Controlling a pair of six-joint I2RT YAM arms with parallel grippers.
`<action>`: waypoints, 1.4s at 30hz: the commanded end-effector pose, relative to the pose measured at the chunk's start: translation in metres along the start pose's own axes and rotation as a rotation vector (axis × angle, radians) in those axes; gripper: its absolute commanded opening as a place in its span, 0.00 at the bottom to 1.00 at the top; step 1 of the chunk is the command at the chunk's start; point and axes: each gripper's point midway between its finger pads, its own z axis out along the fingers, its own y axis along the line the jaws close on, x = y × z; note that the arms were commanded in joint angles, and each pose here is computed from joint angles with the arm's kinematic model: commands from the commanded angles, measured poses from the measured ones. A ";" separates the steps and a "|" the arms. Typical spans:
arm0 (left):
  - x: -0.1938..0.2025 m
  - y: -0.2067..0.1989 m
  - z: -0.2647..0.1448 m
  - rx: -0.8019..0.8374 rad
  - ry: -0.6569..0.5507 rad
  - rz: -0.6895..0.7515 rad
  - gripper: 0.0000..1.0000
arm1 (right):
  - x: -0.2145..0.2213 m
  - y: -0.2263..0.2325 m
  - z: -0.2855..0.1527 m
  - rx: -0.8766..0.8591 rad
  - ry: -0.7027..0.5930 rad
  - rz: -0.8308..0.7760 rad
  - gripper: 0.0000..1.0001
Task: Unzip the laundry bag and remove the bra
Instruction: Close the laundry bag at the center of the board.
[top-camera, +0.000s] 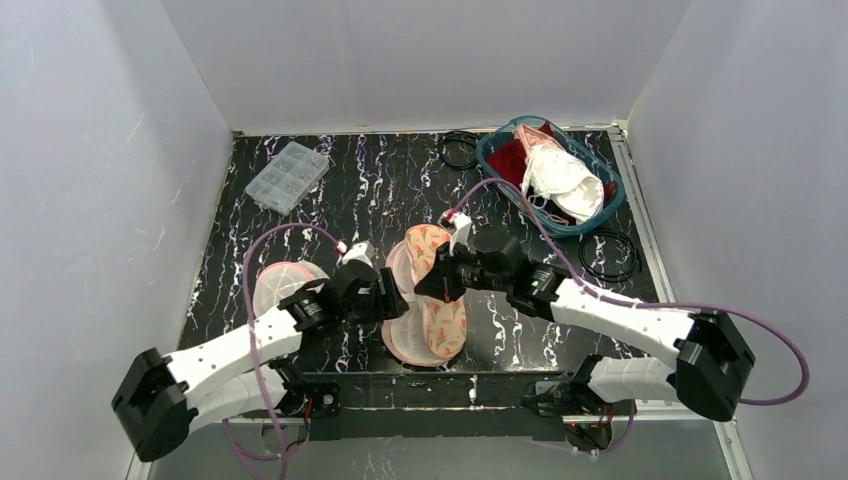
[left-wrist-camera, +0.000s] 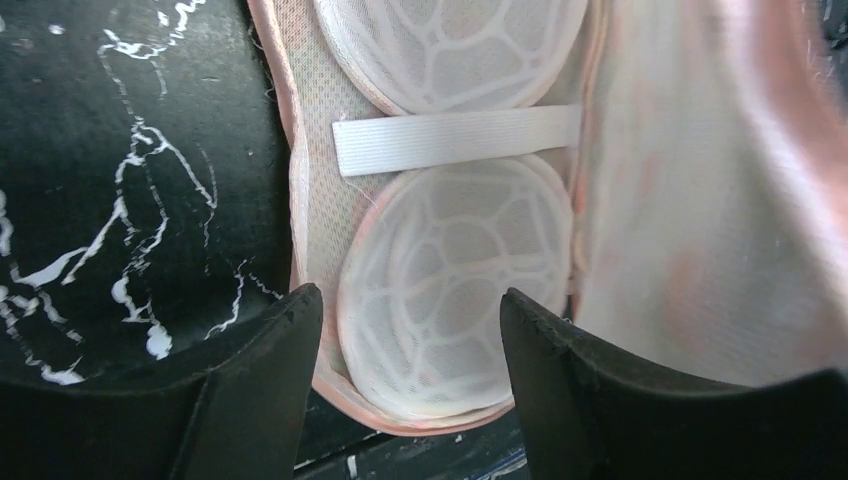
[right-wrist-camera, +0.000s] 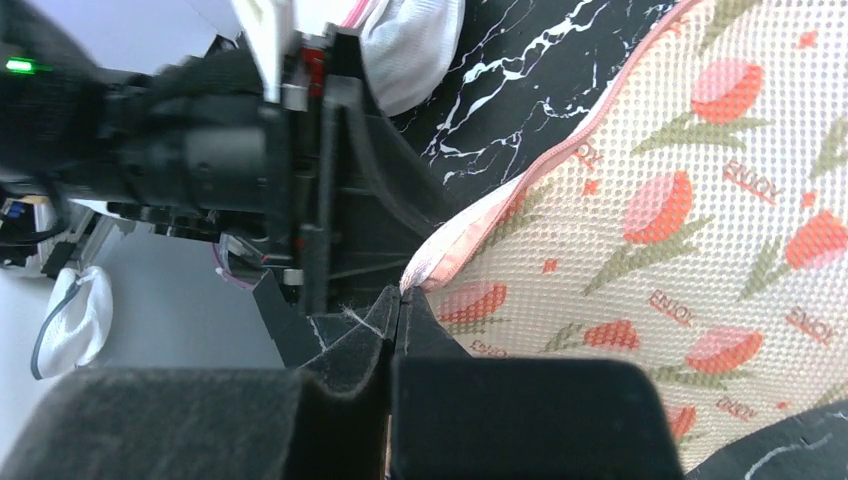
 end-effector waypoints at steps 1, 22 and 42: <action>-0.004 0.019 -0.023 -0.060 -0.046 0.015 0.65 | -0.026 0.022 0.019 -0.057 -0.078 -0.068 0.01; -0.026 0.024 -0.058 -0.070 -0.149 0.037 0.70 | -0.026 -0.025 -0.017 0.248 -0.154 -0.096 0.87; 0.009 0.034 0.000 -0.081 -0.024 0.094 0.77 | 0.093 -0.139 -0.022 0.504 -0.085 0.218 0.84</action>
